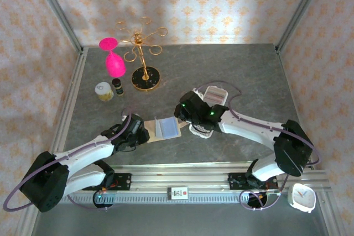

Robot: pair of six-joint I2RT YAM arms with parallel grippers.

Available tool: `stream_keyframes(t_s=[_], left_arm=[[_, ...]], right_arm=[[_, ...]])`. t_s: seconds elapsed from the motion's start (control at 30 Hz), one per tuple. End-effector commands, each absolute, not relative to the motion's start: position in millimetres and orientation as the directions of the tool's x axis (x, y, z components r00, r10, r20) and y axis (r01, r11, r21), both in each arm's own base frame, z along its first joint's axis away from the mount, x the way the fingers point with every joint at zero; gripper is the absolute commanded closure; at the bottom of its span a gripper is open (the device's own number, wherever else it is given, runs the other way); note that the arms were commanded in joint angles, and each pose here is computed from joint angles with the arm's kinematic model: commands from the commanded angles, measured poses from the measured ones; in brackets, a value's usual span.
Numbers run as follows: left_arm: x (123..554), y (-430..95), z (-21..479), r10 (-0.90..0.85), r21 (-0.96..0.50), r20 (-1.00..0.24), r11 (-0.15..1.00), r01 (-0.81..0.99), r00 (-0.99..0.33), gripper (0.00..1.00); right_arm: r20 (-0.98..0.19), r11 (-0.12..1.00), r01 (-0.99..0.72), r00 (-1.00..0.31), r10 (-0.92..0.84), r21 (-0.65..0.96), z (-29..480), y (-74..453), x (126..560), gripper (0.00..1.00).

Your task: Put the credit cards into the card holder

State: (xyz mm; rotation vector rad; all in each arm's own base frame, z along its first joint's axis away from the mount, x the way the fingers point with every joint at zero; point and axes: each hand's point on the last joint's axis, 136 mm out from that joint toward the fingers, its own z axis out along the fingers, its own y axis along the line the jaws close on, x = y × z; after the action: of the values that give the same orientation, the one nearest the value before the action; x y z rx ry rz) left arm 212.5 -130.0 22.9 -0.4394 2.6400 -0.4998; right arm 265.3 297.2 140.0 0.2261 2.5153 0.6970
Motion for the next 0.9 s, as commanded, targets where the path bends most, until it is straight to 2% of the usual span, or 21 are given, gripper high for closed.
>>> stream_keyframes(t_s=[0.0,0.07,0.13,0.2,0.5,0.87], left_arm=[[207,-123,16,-0.353,-0.368,-0.339,0.903,-0.223,-0.872,0.79],[206,-124,17,-0.351,-0.369,-0.336,0.903,-0.221,-0.874,0.78],[207,-125,18,-0.355,-0.375,-0.338,0.900,-0.221,-0.872,0.78],[209,-126,20,-0.359,-0.384,-0.343,0.897,-0.219,-0.868,0.78],[207,-127,18,-0.351,-0.383,-0.334,0.899,-0.214,-0.875,0.77],[206,-130,17,-0.345,-0.394,-0.326,0.896,-0.206,-0.880,0.76]], right_arm=[[-0.434,0.855,-0.028,-0.870,0.233,0.517,151,306,252,0.55],[-0.424,0.863,-0.042,-0.882,0.205,0.504,146,315,247,0.56],[-0.404,0.881,-0.031,-0.896,0.185,0.472,131,319,243,0.63],[-0.364,0.882,-0.023,-0.915,0.171,0.471,115,325,239,0.65],[-0.268,0.898,-0.015,-0.956,0.115,0.441,66,341,223,0.63],[-0.228,0.922,0.002,-0.969,0.098,0.387,34,339,218,0.59]])
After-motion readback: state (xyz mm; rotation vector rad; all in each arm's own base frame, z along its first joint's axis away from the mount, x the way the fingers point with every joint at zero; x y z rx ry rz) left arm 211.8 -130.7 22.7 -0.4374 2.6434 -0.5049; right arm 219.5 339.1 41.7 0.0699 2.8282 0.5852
